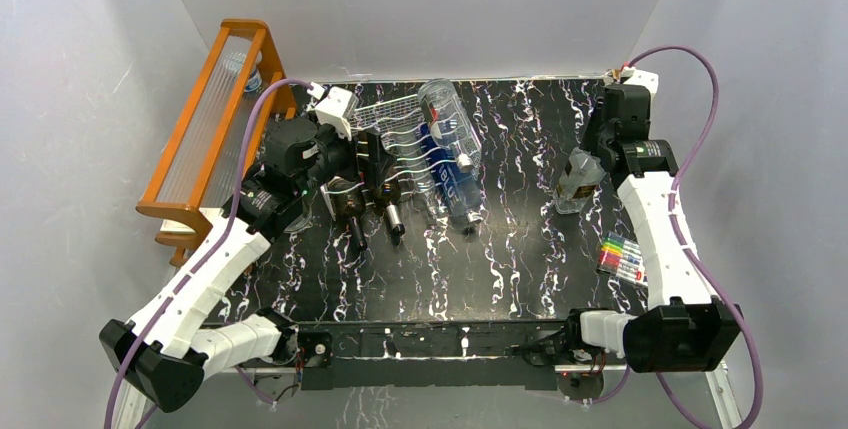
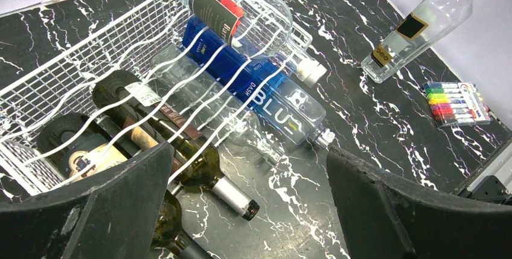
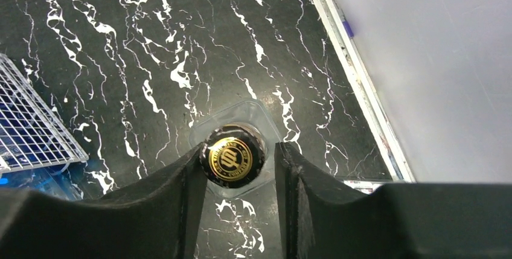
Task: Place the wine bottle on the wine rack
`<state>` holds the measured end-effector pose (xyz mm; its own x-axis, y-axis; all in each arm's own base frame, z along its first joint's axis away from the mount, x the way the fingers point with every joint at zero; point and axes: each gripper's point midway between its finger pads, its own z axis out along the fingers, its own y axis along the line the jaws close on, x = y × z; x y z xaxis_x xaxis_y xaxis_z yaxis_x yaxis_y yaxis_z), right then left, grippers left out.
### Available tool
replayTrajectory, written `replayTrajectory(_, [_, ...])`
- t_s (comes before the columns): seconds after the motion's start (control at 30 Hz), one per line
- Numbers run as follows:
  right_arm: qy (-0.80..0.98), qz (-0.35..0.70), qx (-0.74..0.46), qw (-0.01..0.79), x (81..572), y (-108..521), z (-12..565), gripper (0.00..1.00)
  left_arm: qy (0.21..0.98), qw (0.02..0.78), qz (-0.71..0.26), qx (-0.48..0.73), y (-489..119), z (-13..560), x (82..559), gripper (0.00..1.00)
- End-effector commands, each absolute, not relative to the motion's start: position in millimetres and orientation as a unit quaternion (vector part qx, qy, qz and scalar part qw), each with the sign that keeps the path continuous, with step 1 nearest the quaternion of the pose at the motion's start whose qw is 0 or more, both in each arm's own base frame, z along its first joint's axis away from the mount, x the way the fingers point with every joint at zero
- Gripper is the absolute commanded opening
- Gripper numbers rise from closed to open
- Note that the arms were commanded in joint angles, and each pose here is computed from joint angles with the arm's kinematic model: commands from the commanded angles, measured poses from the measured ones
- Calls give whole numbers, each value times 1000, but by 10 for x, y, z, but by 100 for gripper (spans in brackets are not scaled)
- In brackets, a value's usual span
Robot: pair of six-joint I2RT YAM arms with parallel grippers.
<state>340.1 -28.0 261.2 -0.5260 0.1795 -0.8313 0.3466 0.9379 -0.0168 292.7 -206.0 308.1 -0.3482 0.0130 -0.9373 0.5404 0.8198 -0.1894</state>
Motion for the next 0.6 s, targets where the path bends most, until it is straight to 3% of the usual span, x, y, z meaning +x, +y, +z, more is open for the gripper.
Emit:
replayTrajectory(0.0, [859,-71,139,487,3569,-249,2709,50,763,567,-256,174,-2071,3358,2943,98])
replayTrajectory(0.17, [862,-65,136,483,3575,-242,2689,45,765,566,-255,173,-2064,3349,2937,98])
replayTrajectory(0.37, [861,-37,115,493,3623,-139,2746,12,764,566,-255,174,-2063,3357,2929,98])
replayTrajectory(0.47, [854,3,103,511,3685,5,2863,2,764,567,-256,173,-2063,3358,2931,98])
replayTrajectory(0.57, [836,43,100,539,3773,131,3056,0,765,565,-257,173,-2070,3346,2930,98])
